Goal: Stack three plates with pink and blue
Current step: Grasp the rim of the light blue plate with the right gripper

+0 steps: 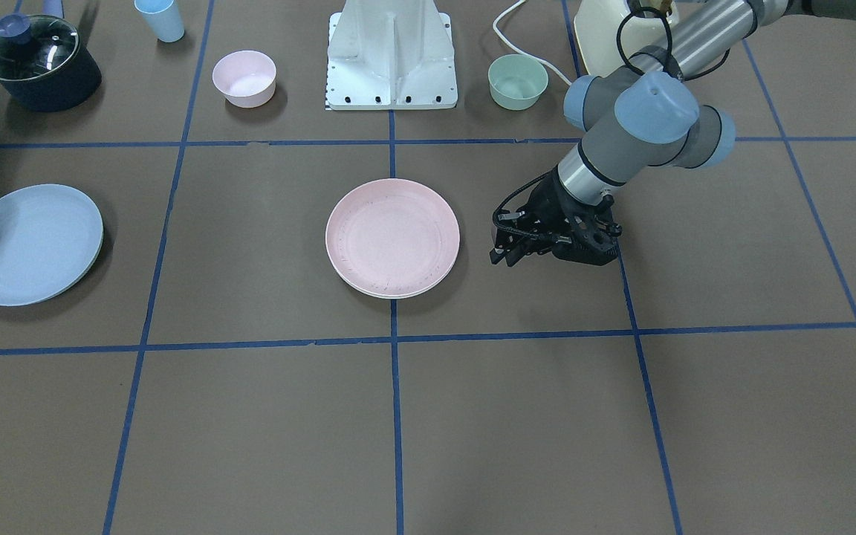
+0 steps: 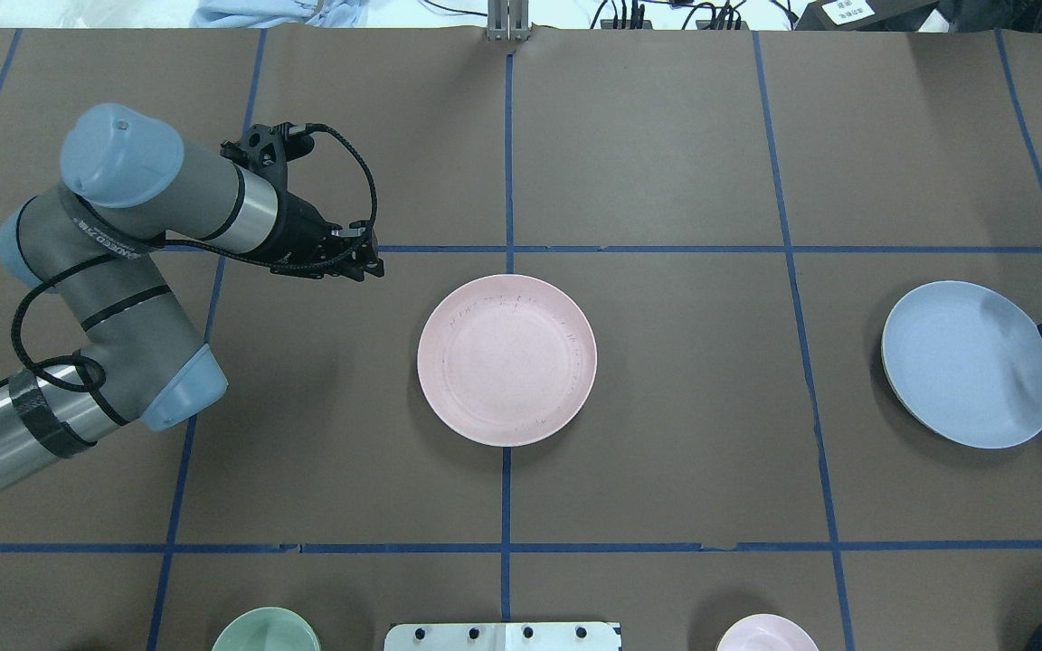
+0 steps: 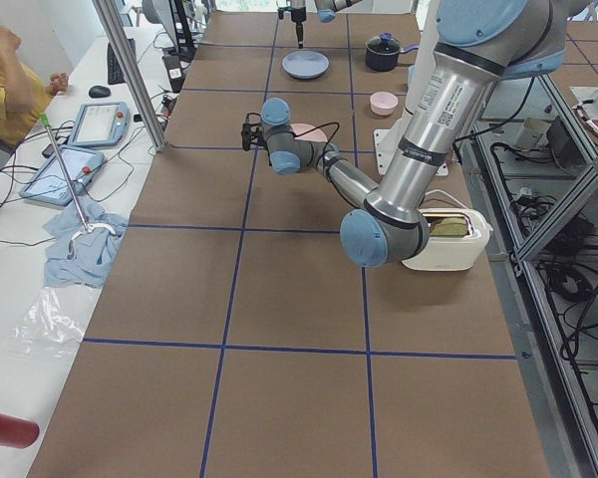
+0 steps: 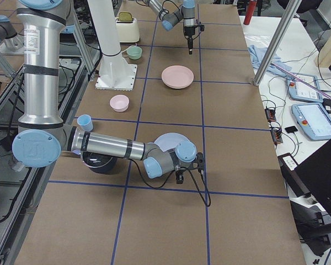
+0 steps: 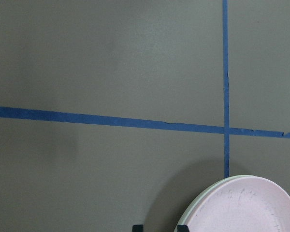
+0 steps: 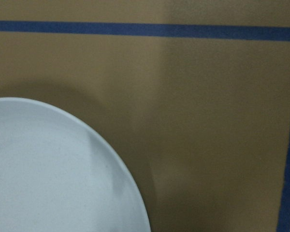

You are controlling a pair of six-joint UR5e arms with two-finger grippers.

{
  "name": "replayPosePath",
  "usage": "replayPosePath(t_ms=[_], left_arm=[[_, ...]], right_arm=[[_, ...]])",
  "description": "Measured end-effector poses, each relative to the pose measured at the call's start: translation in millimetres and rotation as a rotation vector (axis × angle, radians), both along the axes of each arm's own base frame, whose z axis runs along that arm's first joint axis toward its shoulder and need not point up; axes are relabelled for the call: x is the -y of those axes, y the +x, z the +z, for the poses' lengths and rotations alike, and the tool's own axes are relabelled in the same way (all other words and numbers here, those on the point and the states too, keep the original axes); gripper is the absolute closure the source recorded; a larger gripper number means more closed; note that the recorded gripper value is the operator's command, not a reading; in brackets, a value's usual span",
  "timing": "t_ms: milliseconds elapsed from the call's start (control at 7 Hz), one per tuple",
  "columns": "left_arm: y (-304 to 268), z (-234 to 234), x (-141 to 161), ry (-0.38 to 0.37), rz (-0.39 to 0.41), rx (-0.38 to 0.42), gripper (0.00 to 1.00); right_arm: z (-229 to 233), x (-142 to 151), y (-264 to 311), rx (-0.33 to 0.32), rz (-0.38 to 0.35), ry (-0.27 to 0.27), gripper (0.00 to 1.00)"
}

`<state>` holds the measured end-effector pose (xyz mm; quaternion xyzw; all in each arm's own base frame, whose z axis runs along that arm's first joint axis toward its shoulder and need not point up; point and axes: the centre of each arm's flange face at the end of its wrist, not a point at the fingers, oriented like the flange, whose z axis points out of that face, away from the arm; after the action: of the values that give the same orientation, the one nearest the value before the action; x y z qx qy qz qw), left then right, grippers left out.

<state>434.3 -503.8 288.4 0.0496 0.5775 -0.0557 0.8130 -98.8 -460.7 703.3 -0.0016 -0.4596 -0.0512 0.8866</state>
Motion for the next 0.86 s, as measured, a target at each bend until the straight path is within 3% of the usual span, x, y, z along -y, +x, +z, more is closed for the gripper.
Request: replayPosePath(t_ms=[143,286,571,857], left_arm=[[0,0,0,0.000,-0.001,0.000,0.64],[0,1,0,-0.001,-0.001,0.002,0.64],[0,2,0,-0.002,-0.002,0.003,0.63],[0,3,0,-0.003,-0.002,0.004,0.62]], right_arm=[[-1,0,-9,0.003,-0.016,0.005,0.02],[-3,1,-17,0.006,-0.031,0.010,0.11],[-5,2,-25,0.008,-0.047,0.016,0.52],[-6,1,-28,0.009,-0.053,0.016,0.76]])
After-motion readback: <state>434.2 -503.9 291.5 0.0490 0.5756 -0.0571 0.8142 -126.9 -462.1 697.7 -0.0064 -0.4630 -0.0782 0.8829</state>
